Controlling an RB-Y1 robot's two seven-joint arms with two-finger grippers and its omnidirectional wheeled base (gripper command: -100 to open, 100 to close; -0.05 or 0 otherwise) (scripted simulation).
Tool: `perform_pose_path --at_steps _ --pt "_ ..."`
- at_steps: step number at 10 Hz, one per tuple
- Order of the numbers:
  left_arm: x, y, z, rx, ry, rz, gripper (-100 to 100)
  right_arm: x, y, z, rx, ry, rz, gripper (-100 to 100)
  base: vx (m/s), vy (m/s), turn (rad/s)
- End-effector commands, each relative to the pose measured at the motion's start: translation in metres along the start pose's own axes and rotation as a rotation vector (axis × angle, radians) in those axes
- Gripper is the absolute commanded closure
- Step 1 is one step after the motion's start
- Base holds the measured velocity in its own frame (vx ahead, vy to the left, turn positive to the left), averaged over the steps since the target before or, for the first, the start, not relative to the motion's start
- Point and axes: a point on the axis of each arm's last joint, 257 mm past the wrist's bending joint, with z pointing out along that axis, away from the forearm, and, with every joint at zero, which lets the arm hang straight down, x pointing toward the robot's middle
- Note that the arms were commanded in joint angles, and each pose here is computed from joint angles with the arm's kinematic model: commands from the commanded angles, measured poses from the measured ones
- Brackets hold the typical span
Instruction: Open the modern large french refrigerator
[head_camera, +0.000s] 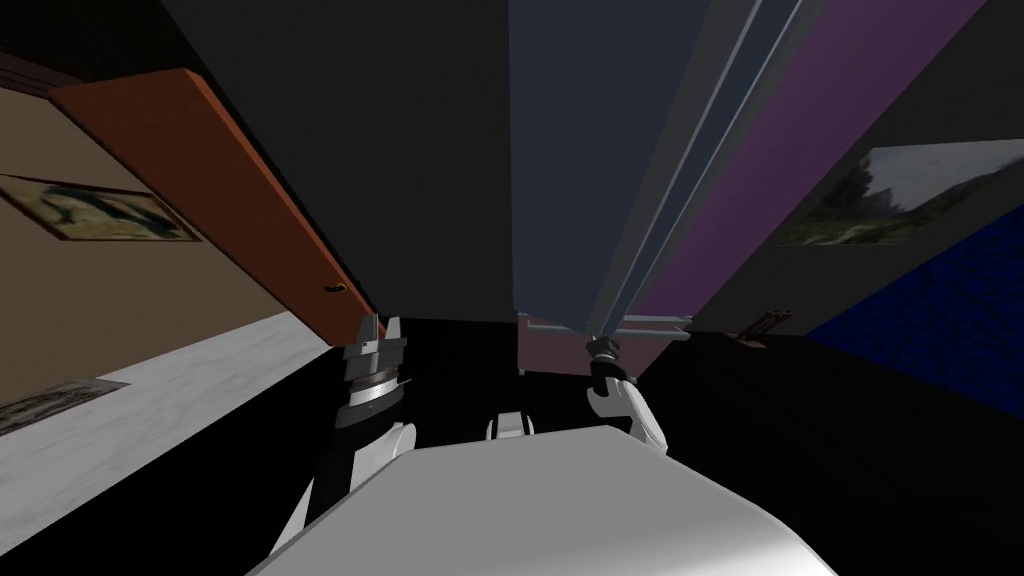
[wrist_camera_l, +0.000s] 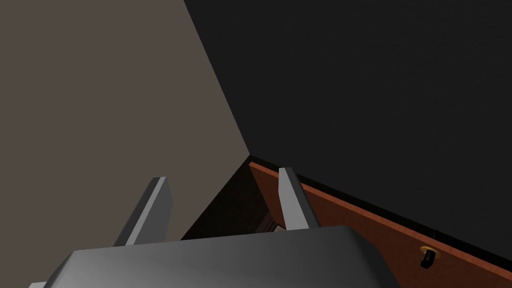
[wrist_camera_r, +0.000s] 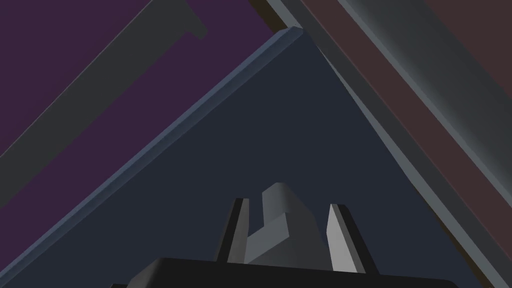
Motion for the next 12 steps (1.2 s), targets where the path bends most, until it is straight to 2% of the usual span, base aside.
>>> perform_pose_path --at_steps 1,4,5,11,12 --pt "0.000 0.000 0.000 0.000 0.000 0.000 0 0.012 -0.005 0.000 0.011 0.027 0.001 100 0.015 0.137 -0.088" --pt "0.000 0.000 0.000 0.000 0.000 0.000 0 0.029 -0.027 0.002 0.057 0.062 0.009 100 0.024 0.273 -0.178" --pt "0.000 0.000 0.000 0.000 0.000 0.000 0 0.029 -0.027 0.002 0.057 0.062 0.009 100 0.026 0.241 -0.086" --pt "0.000 0.000 0.000 0.000 0.000 0.000 0 0.061 -0.071 0.002 0.151 0.130 0.023 100 0.023 0.275 -0.147" --pt "0.000 0.000 0.000 0.000 0.000 0.000 0 0.066 -0.060 0.001 0.126 0.143 0.020 100 0.005 0.130 -0.052"
